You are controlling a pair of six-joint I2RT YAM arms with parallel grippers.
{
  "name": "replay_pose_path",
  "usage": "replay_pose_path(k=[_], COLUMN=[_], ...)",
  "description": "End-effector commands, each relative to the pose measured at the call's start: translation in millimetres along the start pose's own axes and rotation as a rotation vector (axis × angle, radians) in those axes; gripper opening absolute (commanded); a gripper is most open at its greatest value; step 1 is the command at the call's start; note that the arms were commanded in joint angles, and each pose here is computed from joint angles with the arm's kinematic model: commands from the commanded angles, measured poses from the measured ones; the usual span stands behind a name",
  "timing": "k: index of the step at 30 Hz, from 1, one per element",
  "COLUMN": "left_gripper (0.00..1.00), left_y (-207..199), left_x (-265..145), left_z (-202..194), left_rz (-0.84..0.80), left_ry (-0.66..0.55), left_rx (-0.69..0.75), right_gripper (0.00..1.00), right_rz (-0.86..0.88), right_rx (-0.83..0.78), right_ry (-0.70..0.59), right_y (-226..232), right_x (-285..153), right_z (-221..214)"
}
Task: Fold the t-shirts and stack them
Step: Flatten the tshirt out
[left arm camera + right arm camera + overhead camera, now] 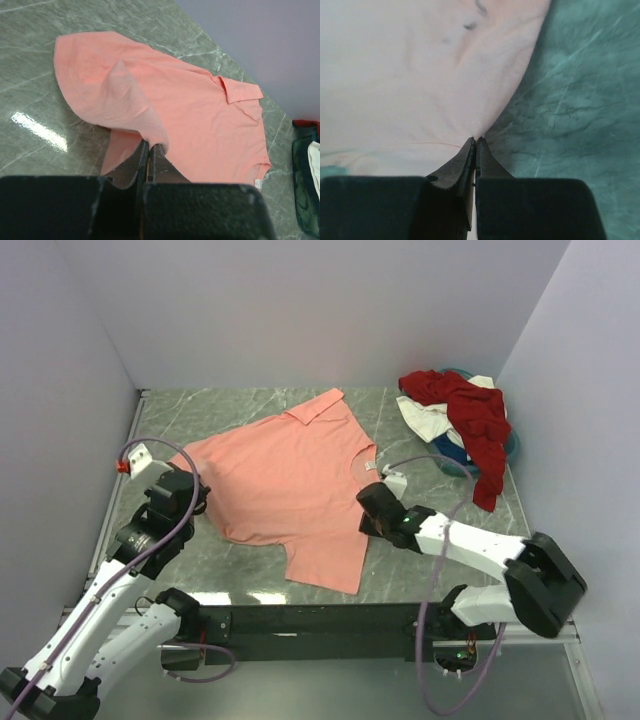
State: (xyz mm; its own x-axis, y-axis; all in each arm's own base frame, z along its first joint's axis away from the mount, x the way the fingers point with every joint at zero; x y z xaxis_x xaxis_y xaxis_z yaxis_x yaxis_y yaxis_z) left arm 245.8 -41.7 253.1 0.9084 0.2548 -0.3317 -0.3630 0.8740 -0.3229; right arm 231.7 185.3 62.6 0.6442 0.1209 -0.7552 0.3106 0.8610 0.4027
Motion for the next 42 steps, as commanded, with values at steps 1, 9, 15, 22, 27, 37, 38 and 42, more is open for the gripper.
replay_pose_path(k=[1,9,15,22,27,37,38,42], left_gripper=[0.01,0.01,0.01,0.01,0.01,0.01,0.01,0.01], left_y=[1.6,12.6,23.3,8.7,-42.4,-117.6,-121.1,-112.7], left_x=[-10.0,-54.4,-105.6,-118.2,-62.6,53.4,70.0,63.0], left_z=[24.5,94.0,157.9,188.8,167.6,251.0,253.9,312.5], left_rz=[0.009,-0.007,-0.078,-0.156,-0.165,-0.198,-0.192,-0.236], left_ry=[-0.055,-0.201,-0.345,-0.429,-0.363,-0.434,-0.416,-0.504], left_rx=[-0.044,-0.11,-0.213,-0.236,-0.128,-0.107,-0.094,-0.11], right_gripper=[0.0,0.0,0.0,0.0,0.0,0.0,0.0,0.0], right_rz=[0.1,0.396,0.599,0.671,0.731,0.845,0.86,0.926], right_rx=[0.028,0.153,0.219,0.172,0.032,0.029,0.033,0.081], right_ry=[-0.186,-0.539,-0.72,-0.831,-0.674,-0.723,-0.755,-0.844], right_y=[26.5,47.2,46.0,78.8,152.2,251.7,251.7,244.7], right_x=[-53.9,-242.0,-359.1,-402.1,-341.9,-299.3,-308.8,-332.0], right_z=[64.3,187.1,236.8,274.4,294.3,410.5,420.2,439.7])
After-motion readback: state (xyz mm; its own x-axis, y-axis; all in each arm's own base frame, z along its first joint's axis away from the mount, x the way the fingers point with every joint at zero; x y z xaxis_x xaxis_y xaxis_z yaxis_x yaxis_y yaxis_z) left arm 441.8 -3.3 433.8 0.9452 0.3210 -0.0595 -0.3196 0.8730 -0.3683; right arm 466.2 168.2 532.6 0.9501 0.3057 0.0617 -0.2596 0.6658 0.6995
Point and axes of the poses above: each gripper's point midway between its finger pads, its own x axis out along the fingers, its own y axis along the line the jaws close on, z = x × y, the point moved 2 cm from there along -x, back along the fingers, and after that the axes turned 14 degrees about x, right-handed, at the moved point
